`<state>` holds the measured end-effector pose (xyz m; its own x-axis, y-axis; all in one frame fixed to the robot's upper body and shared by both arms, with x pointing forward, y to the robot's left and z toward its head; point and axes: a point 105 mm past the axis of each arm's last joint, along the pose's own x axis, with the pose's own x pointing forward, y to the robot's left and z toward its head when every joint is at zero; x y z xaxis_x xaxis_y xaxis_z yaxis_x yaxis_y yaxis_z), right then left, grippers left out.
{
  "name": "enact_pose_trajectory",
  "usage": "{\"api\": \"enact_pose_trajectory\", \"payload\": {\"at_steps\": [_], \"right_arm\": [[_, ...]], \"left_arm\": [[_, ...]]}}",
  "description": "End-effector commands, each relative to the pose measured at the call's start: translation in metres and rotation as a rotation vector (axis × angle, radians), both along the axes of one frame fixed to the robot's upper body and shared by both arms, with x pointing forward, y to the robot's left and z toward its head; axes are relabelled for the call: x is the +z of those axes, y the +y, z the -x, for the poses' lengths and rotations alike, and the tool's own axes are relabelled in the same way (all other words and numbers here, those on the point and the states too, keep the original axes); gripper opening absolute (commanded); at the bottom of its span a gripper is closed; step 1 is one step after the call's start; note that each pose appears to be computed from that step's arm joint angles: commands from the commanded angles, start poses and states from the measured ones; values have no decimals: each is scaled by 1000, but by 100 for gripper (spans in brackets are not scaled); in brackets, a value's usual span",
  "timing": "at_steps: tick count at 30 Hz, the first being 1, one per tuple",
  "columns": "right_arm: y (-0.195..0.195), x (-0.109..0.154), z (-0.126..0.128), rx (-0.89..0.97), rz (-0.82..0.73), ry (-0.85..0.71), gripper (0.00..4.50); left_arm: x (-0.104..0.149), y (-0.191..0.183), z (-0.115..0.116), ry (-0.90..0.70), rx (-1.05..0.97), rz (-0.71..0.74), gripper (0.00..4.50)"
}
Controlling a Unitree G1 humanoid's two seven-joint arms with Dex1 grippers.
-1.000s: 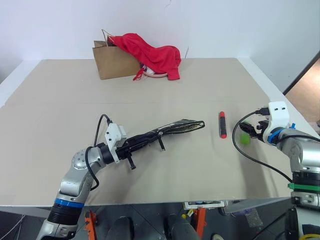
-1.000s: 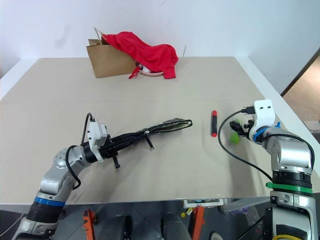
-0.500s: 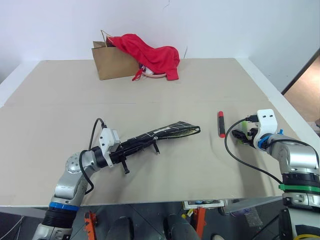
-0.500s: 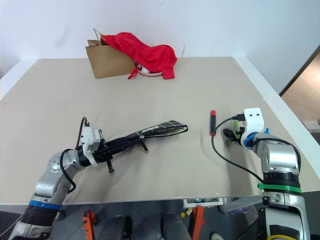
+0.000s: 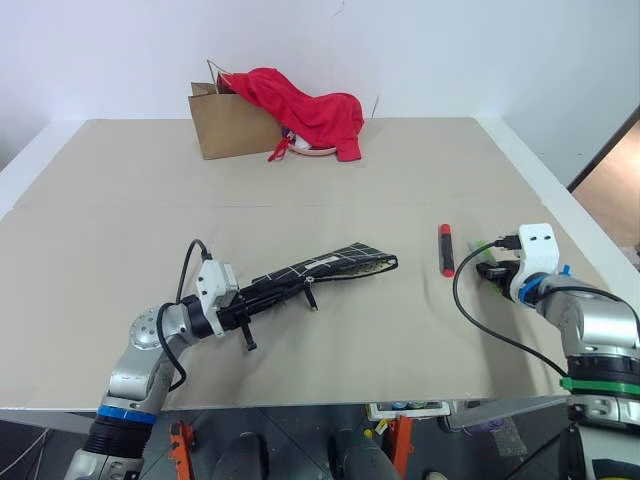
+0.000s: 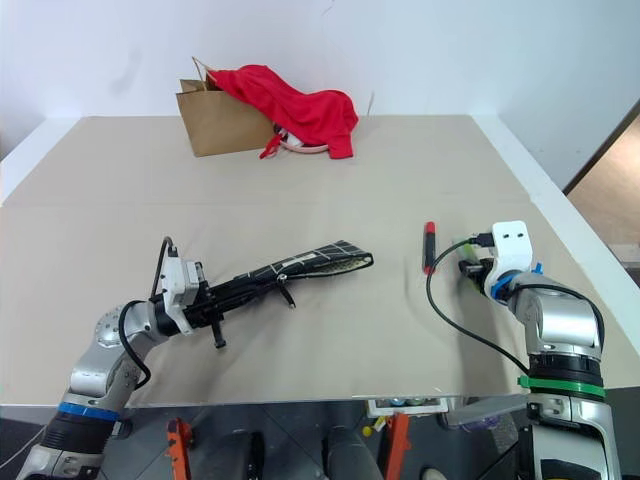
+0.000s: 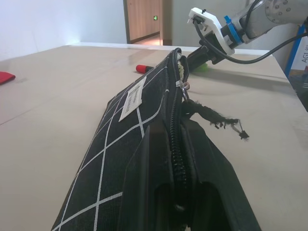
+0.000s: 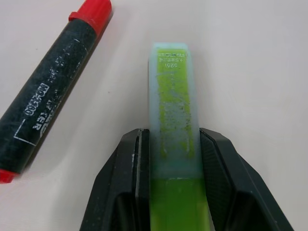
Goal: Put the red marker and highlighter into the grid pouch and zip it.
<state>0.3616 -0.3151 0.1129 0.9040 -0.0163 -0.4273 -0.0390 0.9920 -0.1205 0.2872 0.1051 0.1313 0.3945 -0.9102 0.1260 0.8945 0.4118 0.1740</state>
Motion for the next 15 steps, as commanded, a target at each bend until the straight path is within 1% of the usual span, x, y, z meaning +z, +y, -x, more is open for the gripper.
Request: {"api": "enact_pose_trajectory", "payload": {"at_steps": [1, 2, 3, 4, 5, 6, 7, 8, 10, 11, 13, 15], "right_arm": [[2, 38, -6, 87, 117, -153, 110], [9, 58, -7, 147, 143, -210, 110], [19, 86, -7, 227, 157, -288, 110], [29, 107, -4, 298, 160, -344, 110], [42, 124, 3, 400, 175, -381, 110], [50, 132, 9, 467, 188, -395, 110], [59, 135, 16, 537, 217, -397, 110], [74, 135, 30, 666, 243, -373, 110], [103, 126, 64, 937, 303, -262, 110], [112, 120, 76, 1029, 324, -211, 110], [121, 113, 85, 1099, 361, -163, 110], [124, 106, 83, 1115, 406, -138, 110]], "left_arm": [[7, 5, 2, -31, -6, 15, 0], [6, 6, 2, -30, -10, 12, 0], [6, 7, 2, -30, -11, 9, 0], [6, 7, 2, -30, -11, 7, 0], [7, 8, 1, -31, -11, 8, 0], [7, 8, 1, -31, -11, 9, 0], [7, 9, 1, -32, -11, 9, 0], [7, 8, 1, -32, -12, 9, 0], [6, 7, 1, -34, -15, 12, 0], [6, 6, 1, -34, -17, 15, 0], [7, 4, 1, -35, -21, 18, 0], [7, 3, 0, -37, -23, 21, 0]]}}
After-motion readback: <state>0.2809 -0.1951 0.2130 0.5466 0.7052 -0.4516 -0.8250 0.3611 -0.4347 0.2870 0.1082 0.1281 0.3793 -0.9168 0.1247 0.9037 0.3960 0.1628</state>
